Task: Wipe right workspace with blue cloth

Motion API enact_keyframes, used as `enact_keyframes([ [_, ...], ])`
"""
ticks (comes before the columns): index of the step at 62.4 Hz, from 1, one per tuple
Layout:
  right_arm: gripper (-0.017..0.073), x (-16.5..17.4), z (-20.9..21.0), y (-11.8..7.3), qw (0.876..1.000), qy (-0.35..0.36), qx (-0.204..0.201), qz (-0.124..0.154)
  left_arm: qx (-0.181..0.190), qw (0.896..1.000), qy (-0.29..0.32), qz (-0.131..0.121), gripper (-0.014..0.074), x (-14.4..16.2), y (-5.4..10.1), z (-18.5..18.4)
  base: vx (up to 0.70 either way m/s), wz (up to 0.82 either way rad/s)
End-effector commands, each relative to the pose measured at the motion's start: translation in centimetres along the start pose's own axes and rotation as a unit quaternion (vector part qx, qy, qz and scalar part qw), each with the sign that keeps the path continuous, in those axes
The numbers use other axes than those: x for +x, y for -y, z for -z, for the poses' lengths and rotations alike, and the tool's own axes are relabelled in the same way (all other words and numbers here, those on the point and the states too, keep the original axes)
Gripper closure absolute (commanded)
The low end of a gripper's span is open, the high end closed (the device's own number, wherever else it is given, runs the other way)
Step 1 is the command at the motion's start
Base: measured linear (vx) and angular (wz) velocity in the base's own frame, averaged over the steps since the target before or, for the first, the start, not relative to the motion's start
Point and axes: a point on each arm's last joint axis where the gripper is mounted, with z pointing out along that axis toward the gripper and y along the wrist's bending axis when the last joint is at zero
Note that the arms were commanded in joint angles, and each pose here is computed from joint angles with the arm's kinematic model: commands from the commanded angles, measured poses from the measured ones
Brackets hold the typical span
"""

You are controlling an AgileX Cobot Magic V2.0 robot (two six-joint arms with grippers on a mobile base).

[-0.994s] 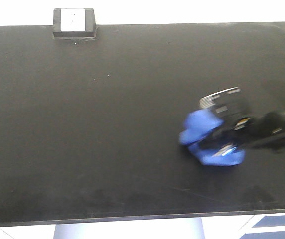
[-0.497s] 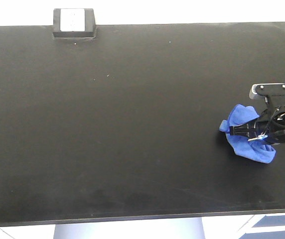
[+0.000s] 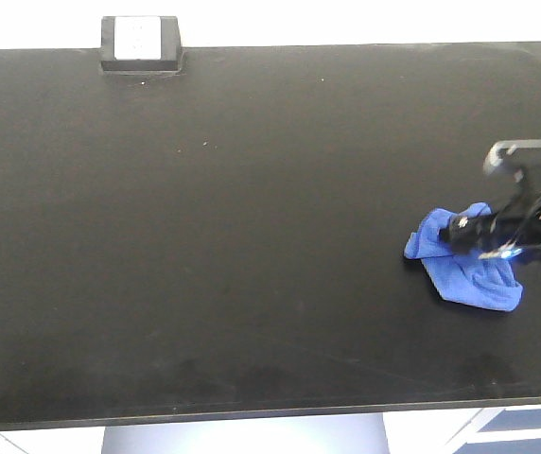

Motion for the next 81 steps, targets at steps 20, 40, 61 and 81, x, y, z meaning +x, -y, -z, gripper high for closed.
enact_keyframes([
  [20, 0.0017, -2.5, 14.4, -0.8, 0.970, 0.242, 0.000, 0.034, 0.010, 0.999, 0.034, 0.003, 0.0599, 0.2, 0.1, -0.1, 0.00, 0.00],
  [40, 0.0575, 1.4, 20.8, -1.9, 0.963, 0.262, -0.032, 0.051, 0.010, 0.999, 0.034, 0.003, 0.0599, 0.2, 0.1, -0.1, 0.00, 0.00],
  [61, 0.0567, 2.1, 22.0, -2.0, 0.958, 0.280, -0.035, 0.051, 0.010, 0.999, 0.034, 0.003, 0.0599, 0.2, 0.1, -0.1, 0.00, 0.00],
  [81, 0.0567, 2.1, 22.0, -2.0, 0.958, 0.280, -0.035, 0.051, 0.010, 0.999, 0.034, 0.003, 0.0599, 0.2, 0.1, -0.1, 0.00, 0.00],
])
